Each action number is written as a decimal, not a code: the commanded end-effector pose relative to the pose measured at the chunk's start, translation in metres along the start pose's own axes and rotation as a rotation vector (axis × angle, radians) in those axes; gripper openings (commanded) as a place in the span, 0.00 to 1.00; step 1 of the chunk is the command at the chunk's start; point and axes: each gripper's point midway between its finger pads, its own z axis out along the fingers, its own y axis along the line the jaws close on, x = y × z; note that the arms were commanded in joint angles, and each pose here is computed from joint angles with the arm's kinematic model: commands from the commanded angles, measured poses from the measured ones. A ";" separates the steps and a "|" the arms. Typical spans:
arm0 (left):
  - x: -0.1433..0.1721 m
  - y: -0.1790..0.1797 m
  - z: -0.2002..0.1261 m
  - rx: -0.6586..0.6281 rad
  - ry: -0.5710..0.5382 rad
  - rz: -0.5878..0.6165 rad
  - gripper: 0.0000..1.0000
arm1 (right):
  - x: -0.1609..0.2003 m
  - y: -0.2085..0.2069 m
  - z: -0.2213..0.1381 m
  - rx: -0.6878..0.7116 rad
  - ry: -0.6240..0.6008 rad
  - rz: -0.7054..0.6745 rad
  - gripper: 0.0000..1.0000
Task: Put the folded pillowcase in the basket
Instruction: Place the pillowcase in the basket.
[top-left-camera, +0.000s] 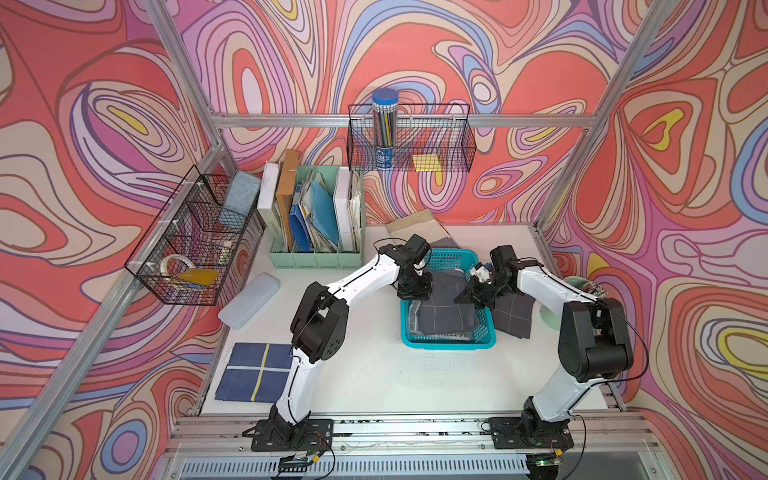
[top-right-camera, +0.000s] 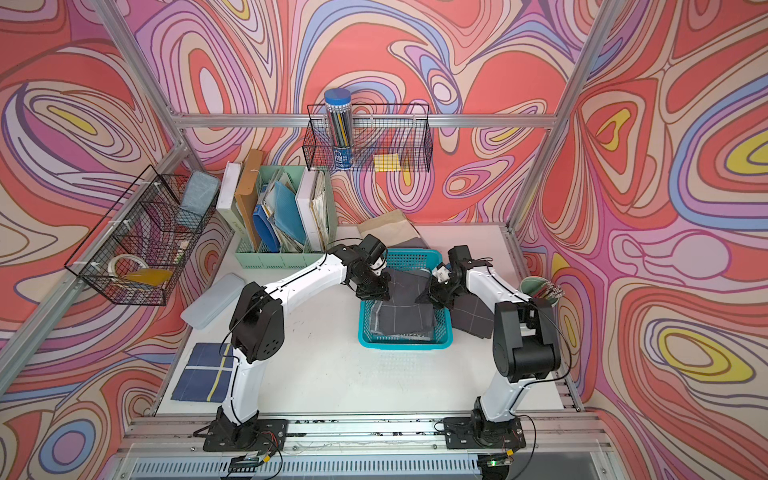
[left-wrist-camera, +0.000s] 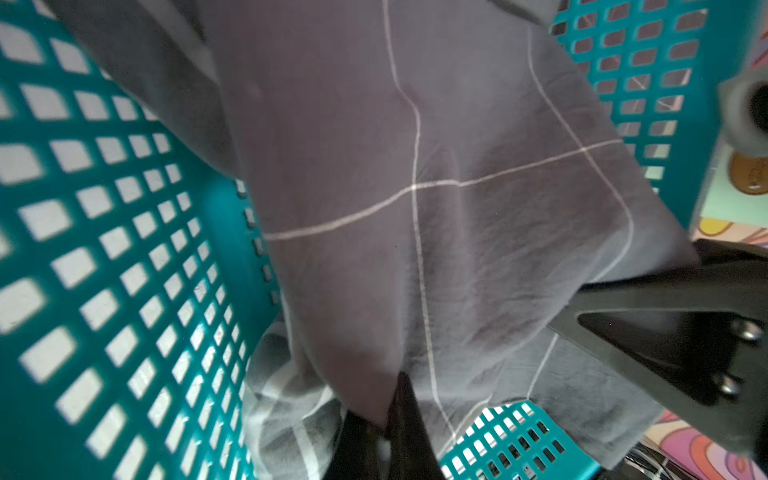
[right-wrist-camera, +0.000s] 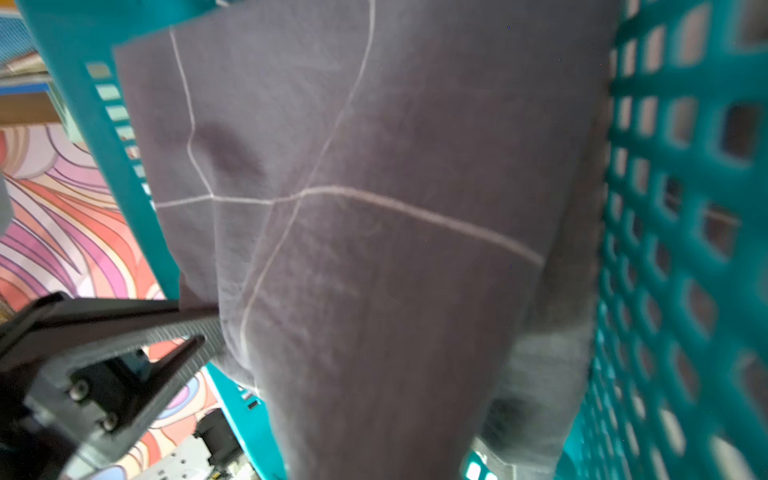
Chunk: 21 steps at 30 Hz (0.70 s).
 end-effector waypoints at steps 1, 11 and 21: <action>0.008 0.019 -0.001 -0.092 0.024 0.003 0.01 | 0.004 -0.010 -0.005 0.089 -0.012 -0.013 0.22; 0.013 0.021 0.013 -0.090 0.073 0.004 0.17 | 0.005 -0.010 -0.067 0.266 -0.198 -0.051 0.42; 0.002 0.008 -0.043 -0.109 -0.051 0.047 0.76 | -0.008 0.034 -0.113 0.207 -0.338 -0.123 0.39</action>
